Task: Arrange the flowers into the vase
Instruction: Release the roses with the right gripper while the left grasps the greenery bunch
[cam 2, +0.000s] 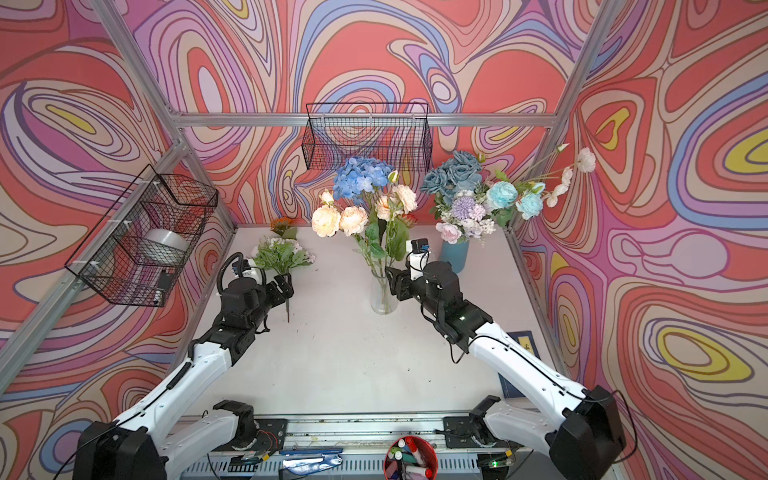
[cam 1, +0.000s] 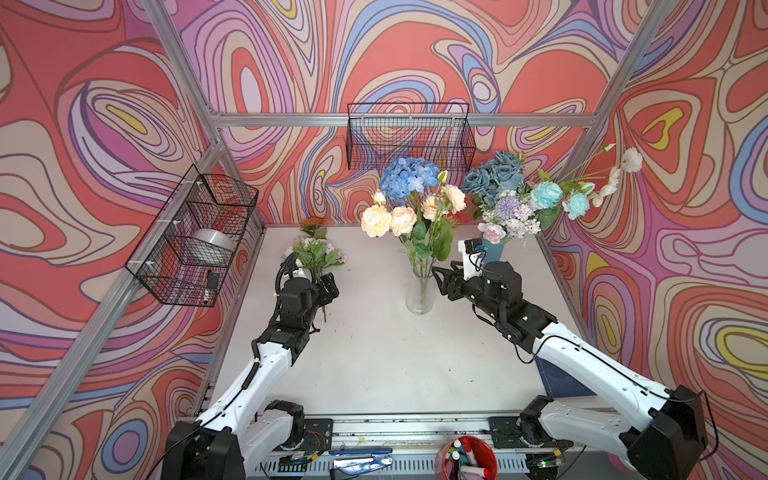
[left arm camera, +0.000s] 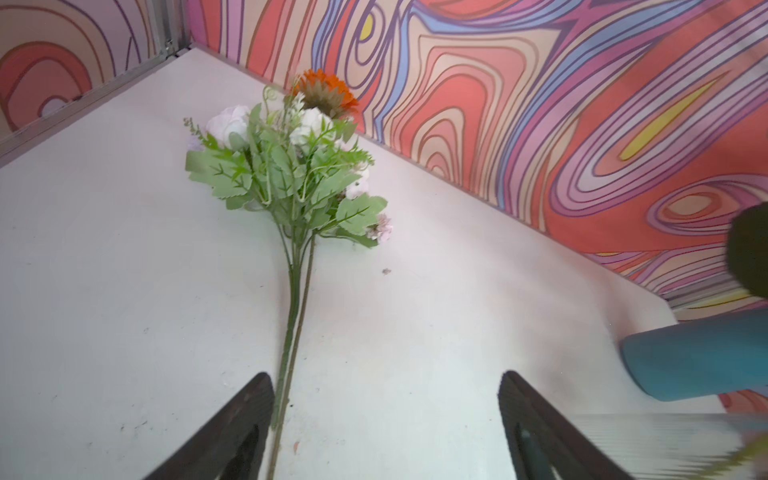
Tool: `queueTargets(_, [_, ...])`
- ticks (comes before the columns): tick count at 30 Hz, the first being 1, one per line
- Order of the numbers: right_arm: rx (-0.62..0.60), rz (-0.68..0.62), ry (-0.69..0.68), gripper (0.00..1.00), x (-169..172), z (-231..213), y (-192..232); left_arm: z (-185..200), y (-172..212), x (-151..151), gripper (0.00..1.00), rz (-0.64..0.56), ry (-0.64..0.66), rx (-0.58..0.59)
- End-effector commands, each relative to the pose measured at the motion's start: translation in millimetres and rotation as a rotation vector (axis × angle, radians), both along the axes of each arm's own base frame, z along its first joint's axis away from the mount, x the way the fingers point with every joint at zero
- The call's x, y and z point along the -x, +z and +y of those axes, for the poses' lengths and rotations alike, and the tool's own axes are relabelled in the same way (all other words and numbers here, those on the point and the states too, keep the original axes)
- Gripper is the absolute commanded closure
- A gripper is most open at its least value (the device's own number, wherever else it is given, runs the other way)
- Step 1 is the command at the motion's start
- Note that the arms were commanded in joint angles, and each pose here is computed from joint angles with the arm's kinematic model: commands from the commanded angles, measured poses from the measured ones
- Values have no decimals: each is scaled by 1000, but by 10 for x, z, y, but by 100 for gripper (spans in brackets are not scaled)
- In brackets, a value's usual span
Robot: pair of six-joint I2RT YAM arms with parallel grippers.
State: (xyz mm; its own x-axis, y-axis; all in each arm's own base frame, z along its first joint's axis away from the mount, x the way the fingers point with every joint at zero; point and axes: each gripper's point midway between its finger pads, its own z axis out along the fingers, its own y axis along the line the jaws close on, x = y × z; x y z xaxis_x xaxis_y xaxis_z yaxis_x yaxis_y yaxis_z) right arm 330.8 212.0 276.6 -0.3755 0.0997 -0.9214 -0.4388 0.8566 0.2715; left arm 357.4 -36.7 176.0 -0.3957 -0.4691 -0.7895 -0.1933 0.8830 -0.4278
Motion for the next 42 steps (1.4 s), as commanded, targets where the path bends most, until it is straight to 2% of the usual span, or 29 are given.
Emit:
queueTargets(1, [-29, 78, 29, 23, 97, 20, -225, 139, -243, -81, 21, 94, 7, -11])
queueTargets(3, [-36, 91, 32, 13, 103, 29, -287, 210, -339, -187, 29, 130, 10, 12])
queueTargets(4, [-40, 96, 33, 3, 105, 35, -307, 245, -382, -240, 32, 150, 16, 17])
queueTargets(5, [-41, 97, 35, 2, 105, 39, -319, 259, -424, -286, 33, 167, 13, 16])
queueTargets(10, [-38, 90, 32, 2, 92, 39, -329, 277, -620, -550, 35, 249, -11, -22])
queueTargets(14, [-30, 70, 24, 2, 81, 19, -299, 282, -846, -722, 39, 363, -48, -22])
queueTargets(18, [-41, 45, 19, 2, 89, 0, -243, 375, -1063, -807, 41, 498, -30, -48])
queueTargets(22, [-46, 24, 5, 2, 86, -32, -205, 379, -1152, -904, 43, 544, -44, -47])
queueTargets(33, [-32, 13, -31, 2, 86, -115, -221, 462, -1414, -884, 42, 724, 6, -48])
queueTargets(42, [-25, 0, -45, 1, 101, -157, -197, 506, -1445, -898, 47, 750, 43, -47])
